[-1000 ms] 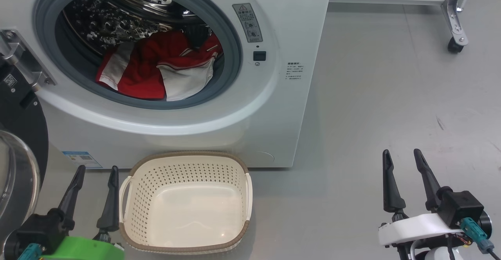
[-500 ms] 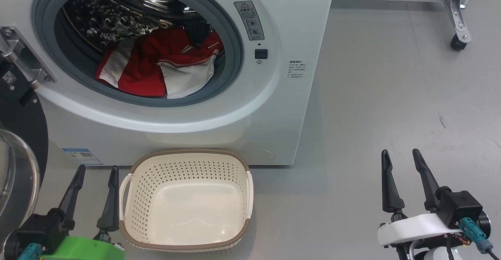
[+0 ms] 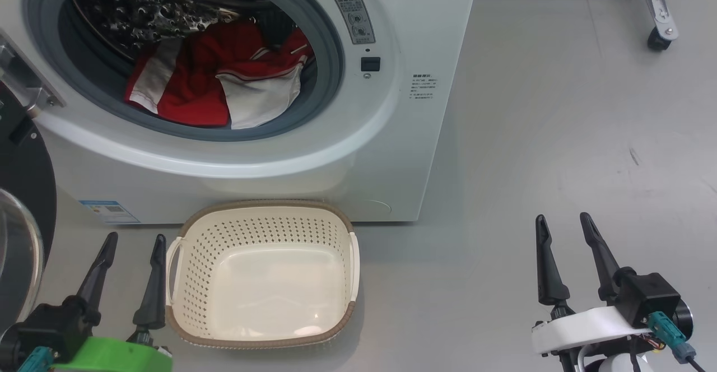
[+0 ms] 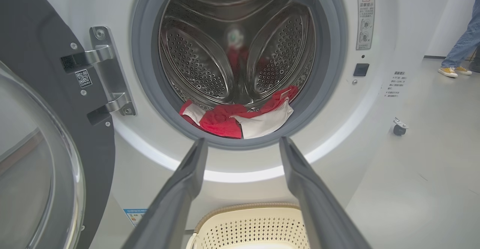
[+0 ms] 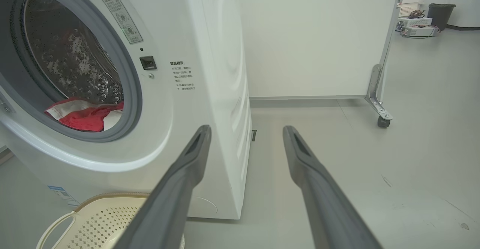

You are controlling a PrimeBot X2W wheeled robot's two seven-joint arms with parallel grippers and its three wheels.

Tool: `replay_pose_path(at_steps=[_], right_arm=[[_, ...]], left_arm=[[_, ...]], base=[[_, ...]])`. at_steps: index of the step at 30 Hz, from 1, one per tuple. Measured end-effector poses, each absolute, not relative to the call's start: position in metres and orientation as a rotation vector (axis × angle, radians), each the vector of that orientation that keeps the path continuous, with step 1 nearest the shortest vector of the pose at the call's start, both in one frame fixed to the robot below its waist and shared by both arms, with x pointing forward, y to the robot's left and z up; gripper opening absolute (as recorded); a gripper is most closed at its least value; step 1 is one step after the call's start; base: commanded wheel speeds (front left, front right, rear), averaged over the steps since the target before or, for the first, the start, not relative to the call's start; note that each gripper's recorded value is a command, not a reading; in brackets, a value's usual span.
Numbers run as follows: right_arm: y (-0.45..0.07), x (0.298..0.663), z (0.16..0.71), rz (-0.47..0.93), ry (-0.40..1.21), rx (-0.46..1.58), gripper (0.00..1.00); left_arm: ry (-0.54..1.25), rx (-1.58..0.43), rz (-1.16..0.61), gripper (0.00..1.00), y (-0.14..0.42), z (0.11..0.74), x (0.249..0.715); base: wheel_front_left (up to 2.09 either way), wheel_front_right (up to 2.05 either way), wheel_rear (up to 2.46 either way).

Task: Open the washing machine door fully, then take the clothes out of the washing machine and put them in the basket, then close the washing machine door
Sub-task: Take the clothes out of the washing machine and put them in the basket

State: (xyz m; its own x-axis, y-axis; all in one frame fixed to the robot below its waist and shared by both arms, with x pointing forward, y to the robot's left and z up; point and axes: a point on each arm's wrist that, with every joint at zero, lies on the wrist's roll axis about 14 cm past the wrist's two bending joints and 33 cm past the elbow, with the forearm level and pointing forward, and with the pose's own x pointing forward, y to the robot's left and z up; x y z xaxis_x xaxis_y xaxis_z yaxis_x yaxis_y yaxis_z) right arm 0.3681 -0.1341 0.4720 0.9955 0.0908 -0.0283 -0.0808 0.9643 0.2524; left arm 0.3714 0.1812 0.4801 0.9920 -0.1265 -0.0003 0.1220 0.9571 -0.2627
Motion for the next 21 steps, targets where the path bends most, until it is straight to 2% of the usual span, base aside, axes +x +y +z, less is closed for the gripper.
replay_pose_path(at_steps=[9,21], right_arm=[[-0.123,0.375,0.457,0.106,0.088,0.256,1.00],[-0.116,0.396,0.437,0.093,0.133,0.264,1.00]], left_arm=[[0.080,-0.213,-0.159,1.00,0.185,0.460,0.389],[0.085,-0.049,-0.290,1.00,0.178,0.448,0.465]], base=[[0.00,0.00,0.00],[0.00,0.00,0.00]])
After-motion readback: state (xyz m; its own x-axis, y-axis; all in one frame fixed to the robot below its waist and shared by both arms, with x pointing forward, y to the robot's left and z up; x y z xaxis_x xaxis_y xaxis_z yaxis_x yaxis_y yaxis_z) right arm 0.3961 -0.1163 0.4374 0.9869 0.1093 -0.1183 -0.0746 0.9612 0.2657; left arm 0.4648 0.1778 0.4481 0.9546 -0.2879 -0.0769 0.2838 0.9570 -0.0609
